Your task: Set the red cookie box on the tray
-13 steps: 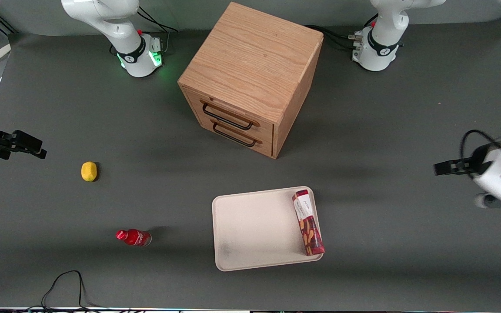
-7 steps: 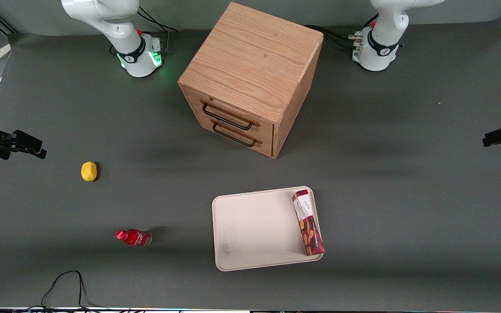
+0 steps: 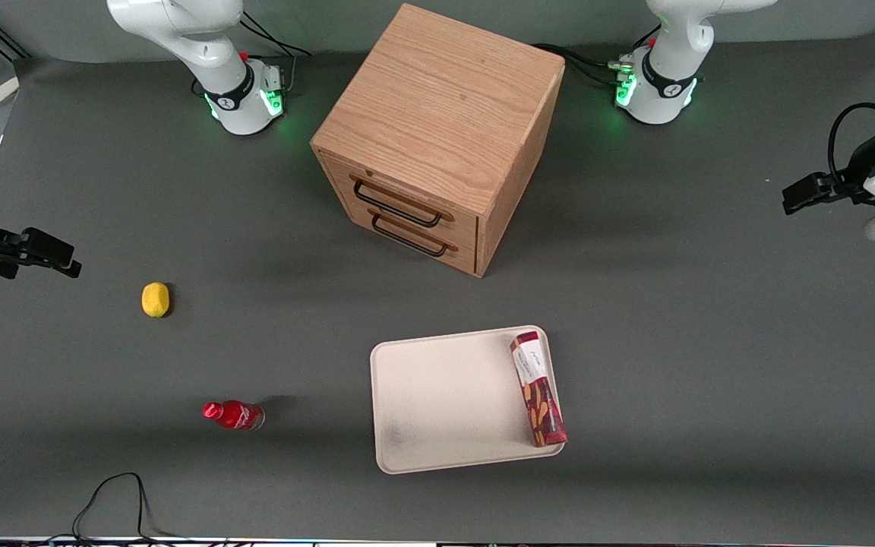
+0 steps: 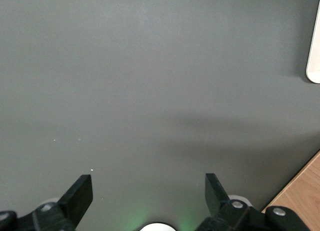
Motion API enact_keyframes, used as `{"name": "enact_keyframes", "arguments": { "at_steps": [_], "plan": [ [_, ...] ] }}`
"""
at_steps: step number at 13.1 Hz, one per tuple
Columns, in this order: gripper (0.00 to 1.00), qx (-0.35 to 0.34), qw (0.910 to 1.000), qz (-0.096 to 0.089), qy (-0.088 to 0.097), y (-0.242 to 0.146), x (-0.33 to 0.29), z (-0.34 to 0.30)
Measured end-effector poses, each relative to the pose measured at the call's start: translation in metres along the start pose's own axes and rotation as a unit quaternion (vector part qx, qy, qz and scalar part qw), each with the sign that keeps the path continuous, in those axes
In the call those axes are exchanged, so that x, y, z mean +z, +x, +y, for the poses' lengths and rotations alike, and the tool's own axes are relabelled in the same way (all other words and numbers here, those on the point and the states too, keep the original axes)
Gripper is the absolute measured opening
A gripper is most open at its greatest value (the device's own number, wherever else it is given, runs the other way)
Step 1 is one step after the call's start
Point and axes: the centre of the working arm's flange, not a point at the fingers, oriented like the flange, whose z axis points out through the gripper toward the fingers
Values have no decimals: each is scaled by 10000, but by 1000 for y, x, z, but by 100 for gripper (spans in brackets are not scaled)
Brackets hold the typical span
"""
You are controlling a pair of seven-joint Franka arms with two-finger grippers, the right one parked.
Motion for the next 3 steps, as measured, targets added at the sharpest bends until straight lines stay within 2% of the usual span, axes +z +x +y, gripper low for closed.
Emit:
{"name": "enact_keyframes", "arguments": {
  "at_steps": [3],
  "plan": [
    [100, -24, 10000, 58, -37, 2, -5, -16]
  ]
}}
